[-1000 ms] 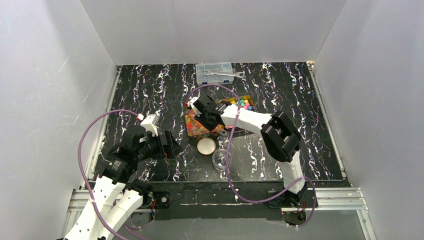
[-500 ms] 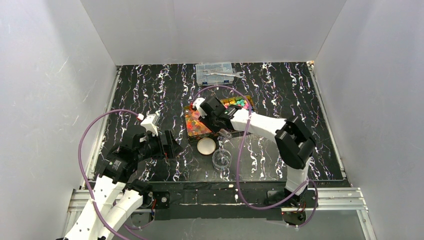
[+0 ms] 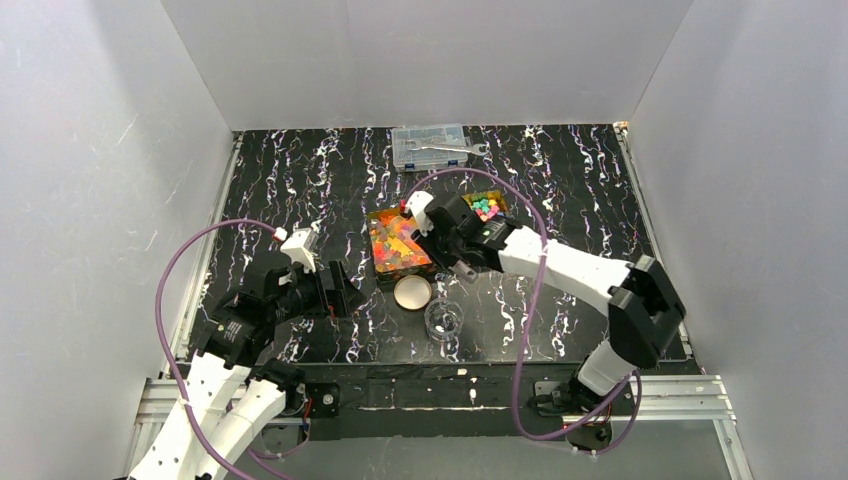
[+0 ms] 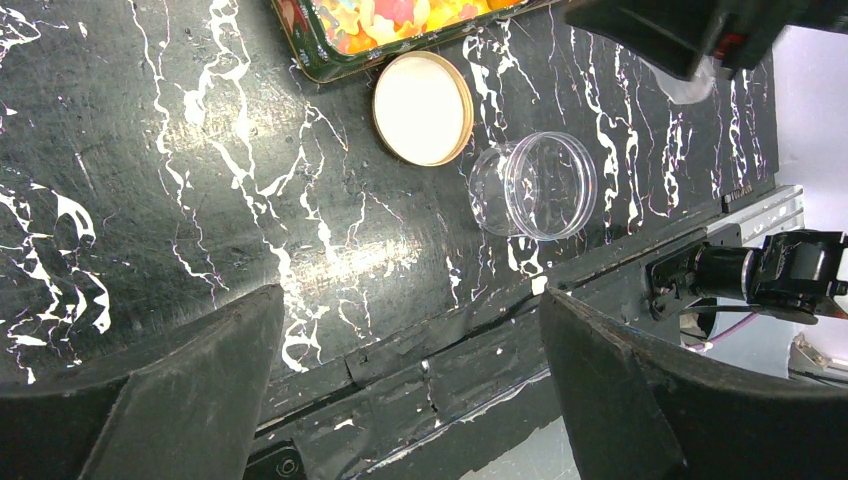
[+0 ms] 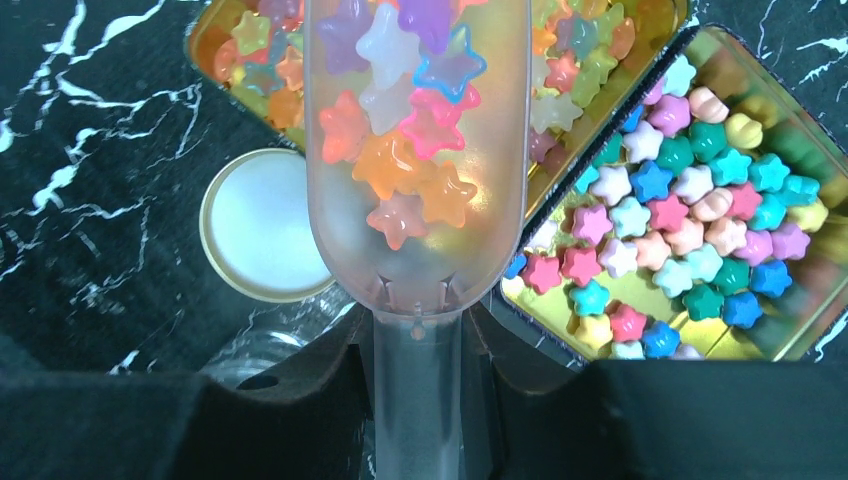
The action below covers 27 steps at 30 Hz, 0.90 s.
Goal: Pack the candies
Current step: Place the fake candies in the packing bottle.
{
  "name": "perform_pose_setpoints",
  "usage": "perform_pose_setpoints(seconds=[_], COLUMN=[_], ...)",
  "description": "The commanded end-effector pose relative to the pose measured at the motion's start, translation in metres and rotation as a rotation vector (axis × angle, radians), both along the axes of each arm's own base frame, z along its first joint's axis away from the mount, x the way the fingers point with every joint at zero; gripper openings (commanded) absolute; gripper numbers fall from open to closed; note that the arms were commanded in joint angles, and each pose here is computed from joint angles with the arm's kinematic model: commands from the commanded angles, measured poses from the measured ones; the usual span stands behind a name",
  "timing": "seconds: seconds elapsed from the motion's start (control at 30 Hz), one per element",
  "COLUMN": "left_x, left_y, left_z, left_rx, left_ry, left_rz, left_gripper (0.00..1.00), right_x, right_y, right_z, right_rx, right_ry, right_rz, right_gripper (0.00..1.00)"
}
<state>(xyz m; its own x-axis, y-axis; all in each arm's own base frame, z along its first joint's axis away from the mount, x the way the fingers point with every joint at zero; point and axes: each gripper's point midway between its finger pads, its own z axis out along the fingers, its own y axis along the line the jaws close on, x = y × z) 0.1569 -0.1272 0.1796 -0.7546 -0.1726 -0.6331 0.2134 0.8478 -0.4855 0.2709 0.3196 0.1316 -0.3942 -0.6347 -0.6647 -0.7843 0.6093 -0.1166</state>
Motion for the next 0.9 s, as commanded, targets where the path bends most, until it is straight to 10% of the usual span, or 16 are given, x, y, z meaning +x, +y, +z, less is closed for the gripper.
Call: perform_pose_setpoints(seconds=[0.0, 0.87], left_x=[0.000, -0.004], left_y=[0.001, 0.000], left_z=[-0.004, 0.002], left_rx=[0.009, -0.010], left_ry=[0.006, -0.020], left_rz=[0.001, -0.011], left_gripper=[0.98, 0.98], right_x=[-0.018, -0.158], right_y=[-0.002, -0.080], right_z=[0.038, 0.067], right_rx=[0.108, -0.108], right_ry=[-0.017, 0.110], right_rz=[0.008, -0.037], right_gripper=[0.01, 0.01])
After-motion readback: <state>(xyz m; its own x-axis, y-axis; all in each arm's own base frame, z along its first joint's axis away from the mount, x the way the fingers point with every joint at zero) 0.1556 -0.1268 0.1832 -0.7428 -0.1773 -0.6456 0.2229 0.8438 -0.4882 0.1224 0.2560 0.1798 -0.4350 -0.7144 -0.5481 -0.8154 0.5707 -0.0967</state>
